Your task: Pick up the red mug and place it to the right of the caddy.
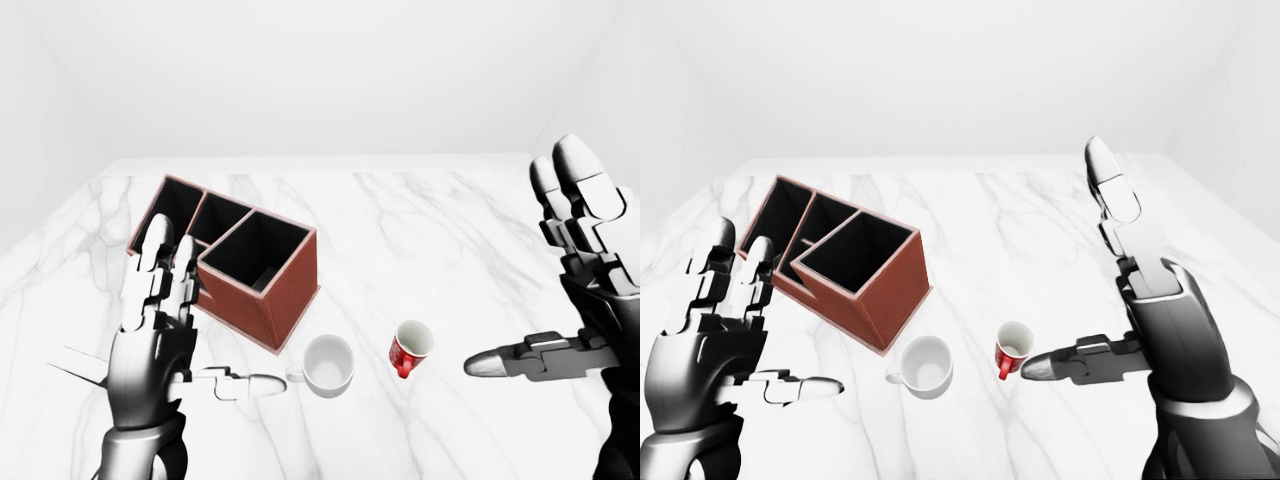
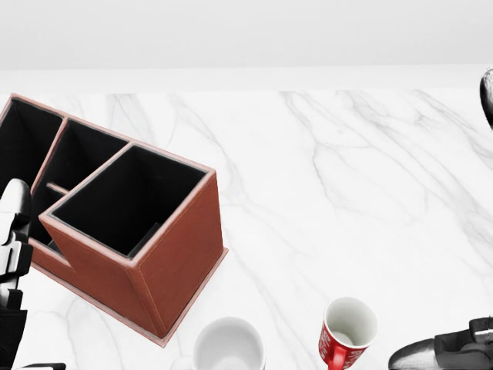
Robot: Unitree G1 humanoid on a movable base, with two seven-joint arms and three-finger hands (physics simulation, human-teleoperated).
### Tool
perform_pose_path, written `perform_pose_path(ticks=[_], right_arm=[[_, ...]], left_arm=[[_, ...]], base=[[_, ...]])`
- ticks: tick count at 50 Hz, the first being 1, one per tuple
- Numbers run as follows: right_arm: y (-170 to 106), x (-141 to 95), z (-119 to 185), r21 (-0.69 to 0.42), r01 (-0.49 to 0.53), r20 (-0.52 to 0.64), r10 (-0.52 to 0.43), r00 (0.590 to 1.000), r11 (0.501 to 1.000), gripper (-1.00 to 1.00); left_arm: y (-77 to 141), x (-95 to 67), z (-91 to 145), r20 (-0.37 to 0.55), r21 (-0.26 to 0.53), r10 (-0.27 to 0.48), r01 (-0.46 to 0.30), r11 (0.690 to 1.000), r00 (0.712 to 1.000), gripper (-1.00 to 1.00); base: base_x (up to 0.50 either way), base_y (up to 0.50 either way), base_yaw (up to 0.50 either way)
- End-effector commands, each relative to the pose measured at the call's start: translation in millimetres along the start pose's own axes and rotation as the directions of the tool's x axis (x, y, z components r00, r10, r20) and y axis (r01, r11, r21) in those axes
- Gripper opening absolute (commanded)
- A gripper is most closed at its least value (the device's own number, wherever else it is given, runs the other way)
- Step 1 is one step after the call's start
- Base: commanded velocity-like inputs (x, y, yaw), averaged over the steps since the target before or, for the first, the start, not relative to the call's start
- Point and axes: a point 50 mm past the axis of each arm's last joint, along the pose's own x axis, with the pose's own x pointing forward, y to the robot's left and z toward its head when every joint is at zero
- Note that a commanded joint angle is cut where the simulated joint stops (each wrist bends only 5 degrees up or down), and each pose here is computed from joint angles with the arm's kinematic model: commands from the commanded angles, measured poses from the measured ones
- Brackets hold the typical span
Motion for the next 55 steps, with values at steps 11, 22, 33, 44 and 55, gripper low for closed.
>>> perform_pose_path(ticks=[11,22,33,44,55], right_arm=[[30.3,8.2,-35.8,-0.172,-0.283,-0.279,0.229,0.933,0.944,1.00],[18.7,0.9,-55.2,-0.191,-0.272,-0.387,0.182,0.904,0.943,1.00],[24.8,-13.5,-71.0,-0.151,-0.301,-0.489,0.193,0.851,0.942,1.00],[30.7,-27.3,-95.2,-0.087,-0.327,-0.593,0.215,0.776,0.941,1.00],[36.2,-31.3,-113.8,-0.032,-0.344,-0.639,0.245,0.729,0.939,1.00]], left_arm=[[0.3,-4.4,12.3,0.038,0.001,-0.002,0.002,1.000,0.999,1.00],[0.9,-4.8,13.3,0.041,0.002,-0.001,0.001,1.000,0.999,1.00],[3.2,-5.5,14.7,0.047,0.005,0.004,-0.005,1.000,0.999,1.00],[3.0,-5.0,10.3,0.030,0.002,0.002,-0.002,1.000,1.000,1.00],[1.3,-10.6,-13.8,-0.093,-0.024,-0.004,0.002,1.000,0.996,1.00]], base=[[0.00,0.00,0.00],[0.00,0.00,0.00],[0.00,0.00,0.00],[0.00,0.00,0.00],[0.00,0.00,0.00]])
